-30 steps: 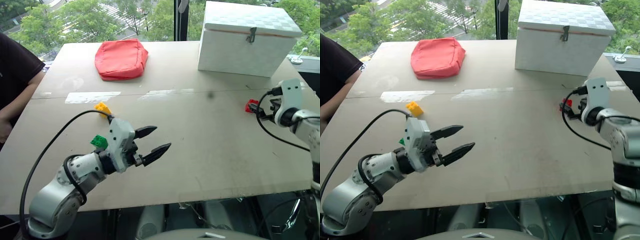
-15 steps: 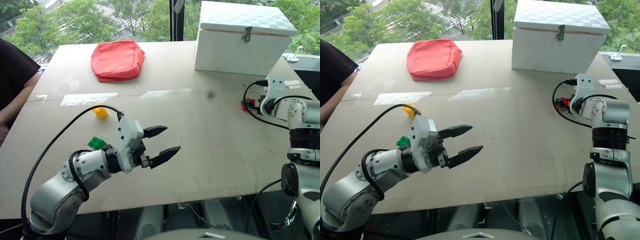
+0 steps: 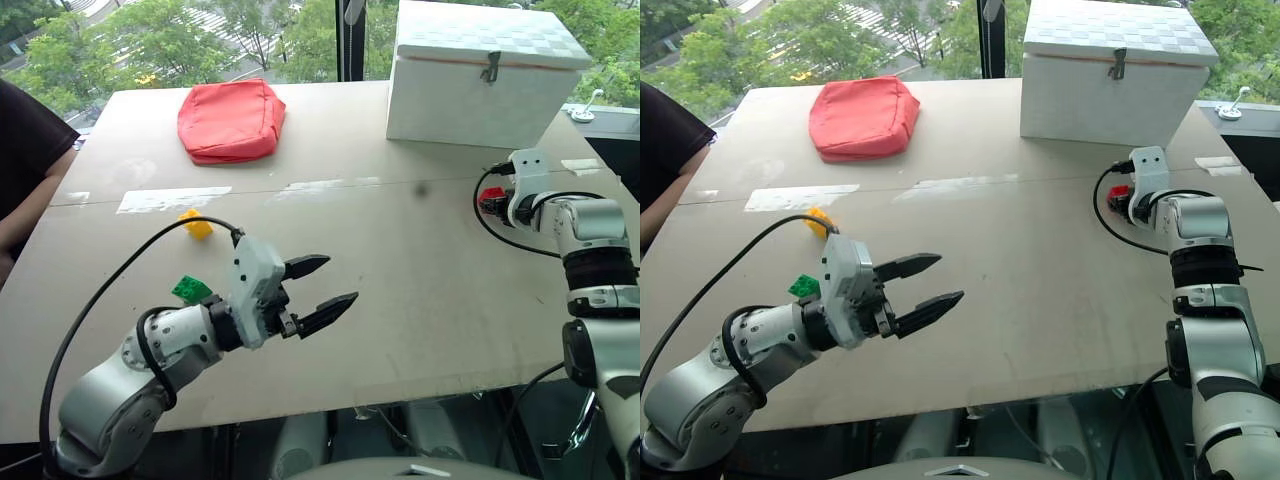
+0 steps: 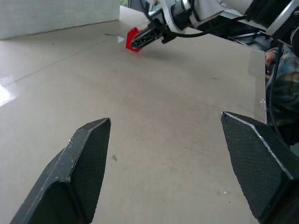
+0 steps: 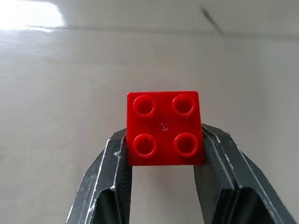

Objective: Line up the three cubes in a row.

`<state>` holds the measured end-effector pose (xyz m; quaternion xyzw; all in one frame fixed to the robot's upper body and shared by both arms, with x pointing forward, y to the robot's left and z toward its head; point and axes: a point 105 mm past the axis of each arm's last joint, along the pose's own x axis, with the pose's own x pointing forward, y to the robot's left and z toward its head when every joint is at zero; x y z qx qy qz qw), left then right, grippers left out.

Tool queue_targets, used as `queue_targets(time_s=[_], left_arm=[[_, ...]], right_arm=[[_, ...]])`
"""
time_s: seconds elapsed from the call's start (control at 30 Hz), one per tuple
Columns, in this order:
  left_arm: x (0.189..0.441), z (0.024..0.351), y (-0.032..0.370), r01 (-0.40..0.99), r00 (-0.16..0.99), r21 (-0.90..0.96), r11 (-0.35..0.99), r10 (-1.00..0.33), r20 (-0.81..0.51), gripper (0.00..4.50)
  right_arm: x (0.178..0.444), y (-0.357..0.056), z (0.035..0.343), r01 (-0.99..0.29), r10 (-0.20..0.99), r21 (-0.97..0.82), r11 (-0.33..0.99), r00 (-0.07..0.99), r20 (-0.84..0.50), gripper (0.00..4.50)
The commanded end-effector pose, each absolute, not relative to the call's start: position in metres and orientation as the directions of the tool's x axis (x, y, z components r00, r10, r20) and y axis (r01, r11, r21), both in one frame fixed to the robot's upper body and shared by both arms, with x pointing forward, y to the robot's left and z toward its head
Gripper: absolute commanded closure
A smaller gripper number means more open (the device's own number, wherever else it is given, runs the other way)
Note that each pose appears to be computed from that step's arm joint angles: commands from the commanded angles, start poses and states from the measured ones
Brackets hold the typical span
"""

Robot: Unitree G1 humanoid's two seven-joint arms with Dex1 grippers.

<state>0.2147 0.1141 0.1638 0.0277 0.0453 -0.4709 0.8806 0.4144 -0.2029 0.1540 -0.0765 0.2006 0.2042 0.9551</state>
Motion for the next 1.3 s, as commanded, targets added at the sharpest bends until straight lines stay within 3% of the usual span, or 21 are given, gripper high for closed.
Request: queue_targets(time_s=[0.03,0.1,0.17,0.33,0.7,1.0,1.2,1.23,1.3], left_arm=[[0.204,0.167,0.128,0.836,0.549,0.047,0.547,-0.831,-0.091,0.63],[0.198,0.160,0.145,0.823,0.566,0.044,0.566,-0.813,-0.134,0.63],[0.191,0.156,0.155,0.824,0.563,0.036,0.565,-0.810,-0.165,0.63],[0.181,0.154,0.169,0.819,0.570,0.054,0.572,-0.796,-0.206,0.63],[0.174,0.151,0.168,0.805,0.588,0.051,0.591,-0.783,-0.202,0.63],[0.177,0.152,0.167,0.804,0.591,0.055,0.593,-0.782,-0.198,0.63],[0.180,0.148,0.173,0.778,0.621,0.046,0.626,-0.758,-0.197,0.63],[0.181,0.148,0.175,0.768,0.633,0.041,0.639,-0.750,-0.192,0.63],[0.185,0.148,0.183,0.725,0.682,0.029,0.689,-0.710,-0.176,0.63]], right_arm=[[0.373,-0.133,0.181,-0.852,0.772,-0.201,0.483,0.522,-0.361,3.18],[0.362,-0.111,0.169,-0.921,0.814,-0.286,0.263,0.371,-0.446,3.18],[0.363,-0.093,0.159,-0.939,0.811,-0.320,0.129,0.285,-0.510,3.18],[0.361,-0.069,0.139,-0.953,0.772,-0.286,-0.096,0.111,-0.626,3.18],[0.378,-0.060,0.134,-0.954,0.724,-0.281,-0.101,0.123,-0.678,3.18],[0.375,-0.057,0.128,-0.956,0.717,-0.261,-0.137,0.087,-0.691,3.18],[0.371,-0.053,0.132,-0.957,0.751,-0.246,-0.156,0.047,-0.659,0.25],[0.370,-0.052,0.136,-0.954,0.766,-0.255,-0.156,0.046,-0.642,0.05],[0.369,-0.050,0.147,-0.942,0.805,-0.298,-0.154,0.055,-0.590,0.05]])
